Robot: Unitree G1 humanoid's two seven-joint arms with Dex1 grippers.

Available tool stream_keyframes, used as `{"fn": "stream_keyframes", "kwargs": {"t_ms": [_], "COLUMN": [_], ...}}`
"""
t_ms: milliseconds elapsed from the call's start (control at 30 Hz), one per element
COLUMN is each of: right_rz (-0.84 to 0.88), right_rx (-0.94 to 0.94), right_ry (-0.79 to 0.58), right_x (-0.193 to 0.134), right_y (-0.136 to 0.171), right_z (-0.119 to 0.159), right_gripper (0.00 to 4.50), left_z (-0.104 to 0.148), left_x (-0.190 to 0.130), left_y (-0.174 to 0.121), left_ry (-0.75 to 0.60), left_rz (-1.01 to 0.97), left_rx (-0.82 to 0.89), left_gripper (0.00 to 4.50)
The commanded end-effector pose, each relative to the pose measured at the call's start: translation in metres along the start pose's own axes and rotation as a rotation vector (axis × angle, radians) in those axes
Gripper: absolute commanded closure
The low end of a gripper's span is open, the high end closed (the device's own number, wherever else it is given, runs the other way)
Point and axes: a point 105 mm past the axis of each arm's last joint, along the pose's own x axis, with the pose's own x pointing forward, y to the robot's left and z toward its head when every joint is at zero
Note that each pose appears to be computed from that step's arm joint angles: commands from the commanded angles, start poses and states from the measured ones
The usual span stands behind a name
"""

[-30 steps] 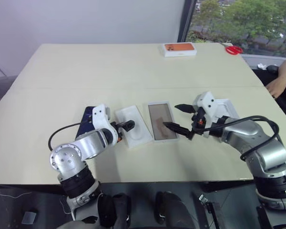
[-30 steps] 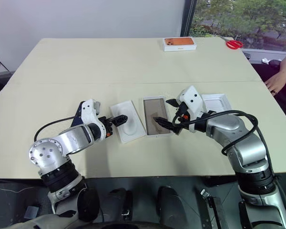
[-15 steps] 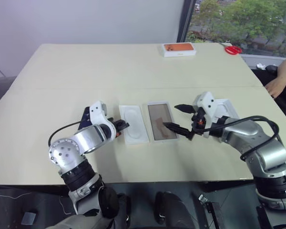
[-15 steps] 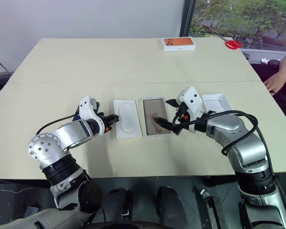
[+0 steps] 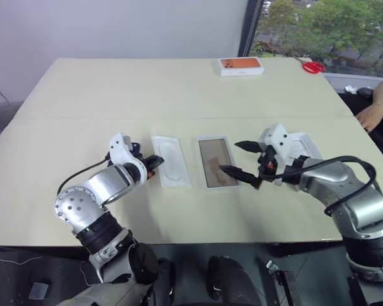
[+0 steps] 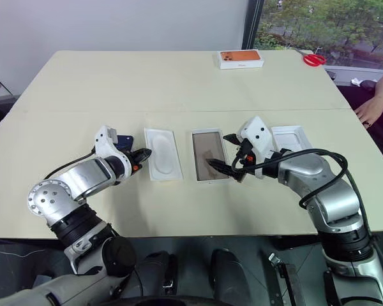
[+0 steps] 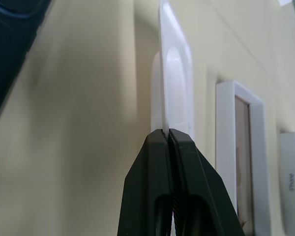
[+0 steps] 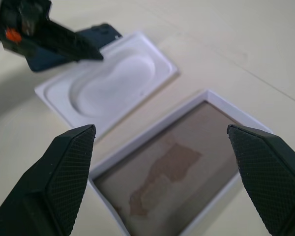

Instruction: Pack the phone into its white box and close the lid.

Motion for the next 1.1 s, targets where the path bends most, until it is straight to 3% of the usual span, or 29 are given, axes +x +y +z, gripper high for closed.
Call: {"fn": "stream_keyframes", "kwargs": {"t_ms": [33, 200, 333, 633, 1100], "right_rz": [0.001, -0.037, -0.058, -0.105, -0.100], "right_rx": [-0.052, -0.061, -0.058, -0.084, -0.095], "right_ry": [0.008, 0.032, 0.053, 0.127, 0.117], "right_x": [-0.012, -0.025, -0.033, -0.054, -0.048], "right_y": [-0.001, -0.011, -0.015, -0.025, -0.023], "right_z": [0.003, 0.000, -0.003, -0.013, -0.013], "right_gripper": [0.00, 0.00, 0.00, 0.00, 0.00], "left_z": [0.013, 0.015, 0.002, -0.044, -0.046], "left_x": [-0.007, -0.010, -0.004, 0.025, 0.039], "left_y": [-0.038, -0.068, -0.087, -0.094, -0.094], "left_ry": [-0.041, -0.041, 0.037, 0.250, 0.261], "left_rz": [-0.174, -0.322, -0.377, -0.250, -0.169], "left_rx": [0.039, 0.012, -0.030, -0.064, 0.033], "left_gripper": [4.46, 4.46, 4.46, 4.46, 4.46]}}
